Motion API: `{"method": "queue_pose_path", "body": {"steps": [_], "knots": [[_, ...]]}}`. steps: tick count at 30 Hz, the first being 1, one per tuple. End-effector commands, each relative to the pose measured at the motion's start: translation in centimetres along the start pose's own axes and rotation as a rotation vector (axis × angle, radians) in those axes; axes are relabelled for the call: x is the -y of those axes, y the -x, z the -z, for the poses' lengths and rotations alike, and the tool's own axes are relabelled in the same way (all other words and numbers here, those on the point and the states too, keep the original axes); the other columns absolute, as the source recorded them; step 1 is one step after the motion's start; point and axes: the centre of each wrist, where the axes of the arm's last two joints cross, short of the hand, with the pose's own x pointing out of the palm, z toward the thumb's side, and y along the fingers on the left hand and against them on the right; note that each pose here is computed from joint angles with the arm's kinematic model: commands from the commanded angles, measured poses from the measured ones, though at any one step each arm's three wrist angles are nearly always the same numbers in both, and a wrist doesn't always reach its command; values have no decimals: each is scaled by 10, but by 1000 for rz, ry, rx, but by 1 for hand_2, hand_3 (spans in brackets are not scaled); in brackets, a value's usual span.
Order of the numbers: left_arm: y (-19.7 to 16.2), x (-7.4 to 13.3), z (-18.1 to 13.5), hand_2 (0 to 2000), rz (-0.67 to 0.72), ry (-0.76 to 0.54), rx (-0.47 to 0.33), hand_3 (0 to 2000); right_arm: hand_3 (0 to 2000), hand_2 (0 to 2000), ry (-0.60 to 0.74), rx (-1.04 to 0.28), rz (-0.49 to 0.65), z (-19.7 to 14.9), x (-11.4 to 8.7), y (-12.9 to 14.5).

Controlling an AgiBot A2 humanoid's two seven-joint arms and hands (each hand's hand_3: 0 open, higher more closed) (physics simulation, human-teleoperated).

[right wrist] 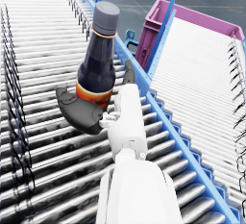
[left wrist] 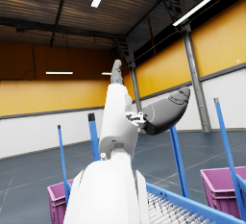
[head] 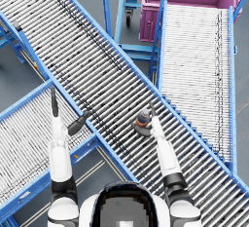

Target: Pick up the oil and place it on the left assembly line, put the cola on the right, and keep Sprite still

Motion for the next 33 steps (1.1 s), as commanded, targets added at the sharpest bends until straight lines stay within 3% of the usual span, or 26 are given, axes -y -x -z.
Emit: {"method": "queue_pose_path", "body": {"steps": [1, 5, 6, 7, 11, 13, 16, 18, 22, 28, 33], "knots": [[4, -3, -1, 0, -14, -7, -5, 0, 0, 0, -12, -11, -27, -7, 15, -9], [7, -3, 2, 0, -28, 4, -8, 0, 0, 0, -28, -22, -26, -11, 26, -18], [4, 0, 3, 0, -16, 11, -3, 0, 327, 1361, -31, -16, -16, -11, 27, -16], [7, -3, 3, 0, -28, 9, -7, 0, 653, 2000, -41, -13, -1, -9, 28, -15], [5, -3, 1, 0, -23, 0, -4, 0, 1960, 2000, -10, 2, 7, -15, 26, -10], [7, -4, -2, 0, -30, -13, -7, 0, 2000, 2000, 59, 19, -2, -27, 19, -6], [5, -2, -6, 0, -23, -25, -3, 0, 2000, 2000, 284, 81, 83, -84, 7, 21], [5, -2, -8, 0, -25, -32, -3, 0, 2000, 2000, 417, 93, 79, -120, 1, 41], [4, 1, -6, 0, -23, -19, 0, 0, 2000, 2000, 559, 106, 156, -160, -11, 71], [1, -5, -19, 0, -9, -80, 5, 0, 2000, 2000, 680, 138, 343, -199, -23, 135], [-13, -10, -23, 0, 38, -100, 29, 0, 2000, 2000, 628, 214, 483, -205, -14, 204]]}}
